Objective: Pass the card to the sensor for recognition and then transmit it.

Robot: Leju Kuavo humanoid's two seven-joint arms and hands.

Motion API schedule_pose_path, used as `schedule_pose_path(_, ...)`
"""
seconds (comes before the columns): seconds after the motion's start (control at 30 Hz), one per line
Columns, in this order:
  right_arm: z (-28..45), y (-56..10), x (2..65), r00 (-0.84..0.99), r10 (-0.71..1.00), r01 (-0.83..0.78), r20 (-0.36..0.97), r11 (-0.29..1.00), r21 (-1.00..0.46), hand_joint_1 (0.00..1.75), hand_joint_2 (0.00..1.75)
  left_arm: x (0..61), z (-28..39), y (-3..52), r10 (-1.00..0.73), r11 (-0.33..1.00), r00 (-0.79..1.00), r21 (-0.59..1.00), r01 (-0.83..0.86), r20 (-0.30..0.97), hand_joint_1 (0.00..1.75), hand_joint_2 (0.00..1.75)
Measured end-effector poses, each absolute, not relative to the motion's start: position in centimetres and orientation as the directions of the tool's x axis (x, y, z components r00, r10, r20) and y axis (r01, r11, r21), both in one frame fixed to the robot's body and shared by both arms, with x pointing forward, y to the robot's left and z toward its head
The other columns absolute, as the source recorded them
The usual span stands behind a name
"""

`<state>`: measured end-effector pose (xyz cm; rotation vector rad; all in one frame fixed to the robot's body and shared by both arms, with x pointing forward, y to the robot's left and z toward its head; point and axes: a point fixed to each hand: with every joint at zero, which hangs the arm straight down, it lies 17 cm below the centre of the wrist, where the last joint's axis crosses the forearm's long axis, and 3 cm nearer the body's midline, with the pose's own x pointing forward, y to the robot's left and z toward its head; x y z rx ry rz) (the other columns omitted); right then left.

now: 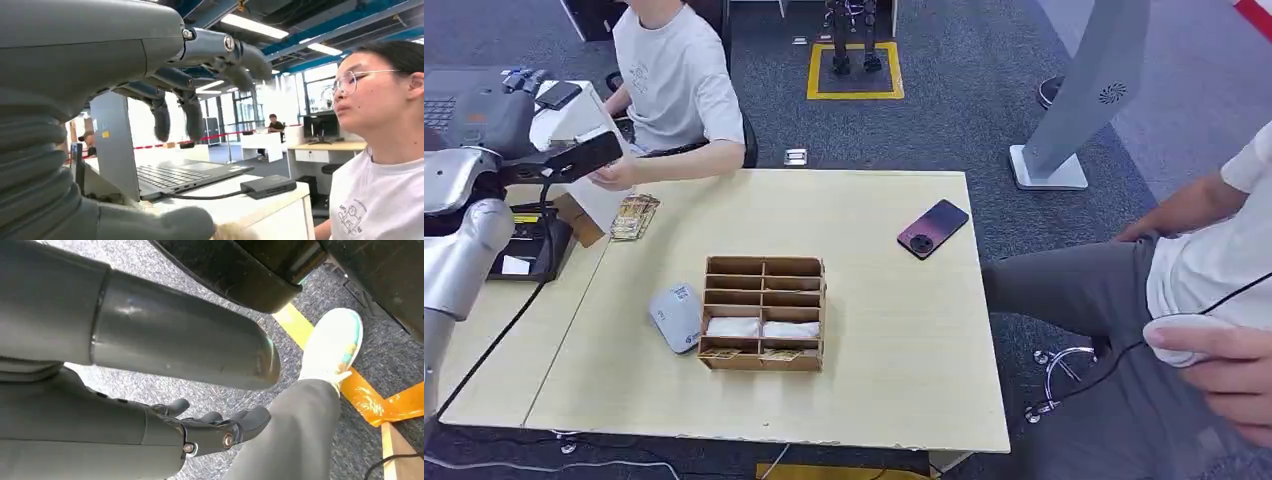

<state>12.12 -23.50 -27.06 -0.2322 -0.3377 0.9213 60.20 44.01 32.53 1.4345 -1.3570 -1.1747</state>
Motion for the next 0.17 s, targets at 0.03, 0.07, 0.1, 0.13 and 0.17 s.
schedule_pose_path(0.03, -27.1, -23.5, 12.1, 0.558, 0.809, -0.736, 0.185, 0.586, -0.339, 0.00, 0.00, 60.0, 32.3, 44.5, -0.996, -0.083, -0.011, 0.968, -0.237, -0.088, 0.00, 1.75)
schedule_pose_path(0.07, -27.1, -23.5, 12.1, 0.558, 0.809, -0.736, 0.184, 0.586, -0.339, 0.00, 0.00, 59.8, 32.0, 44.8, -0.996, -0.082, -0.008, 0.968, -0.237, -0.087, 0.00, 1.75)
schedule_pose_path(0.1, -27.1, -23.5, 12.1, 0.559, 0.809, -0.736, 0.184, 0.586, -0.340, 0.00, 0.00, 59.6, 31.7, 45.2, -0.996, -0.080, -0.004, 0.968, -0.238, -0.084, 0.00, 1.75)
schedule_pose_path(0.13, -27.1, -23.6, 12.1, 0.559, 0.808, -0.735, 0.184, 0.586, -0.341, 0.00, 0.00, 59.3, 31.4, 45.7, -0.997, -0.077, 0.002, 0.968, -0.239, -0.079, 0.00, 1.75)
schedule_pose_path(0.17, -27.1, -23.6, 12.1, 0.560, 0.808, -0.735, 0.181, 0.586, -0.341, 0.00, 0.00, 59.0, 31.0, 46.3, -0.997, -0.073, 0.007, 0.969, -0.236, -0.074, 0.00, 1.75)
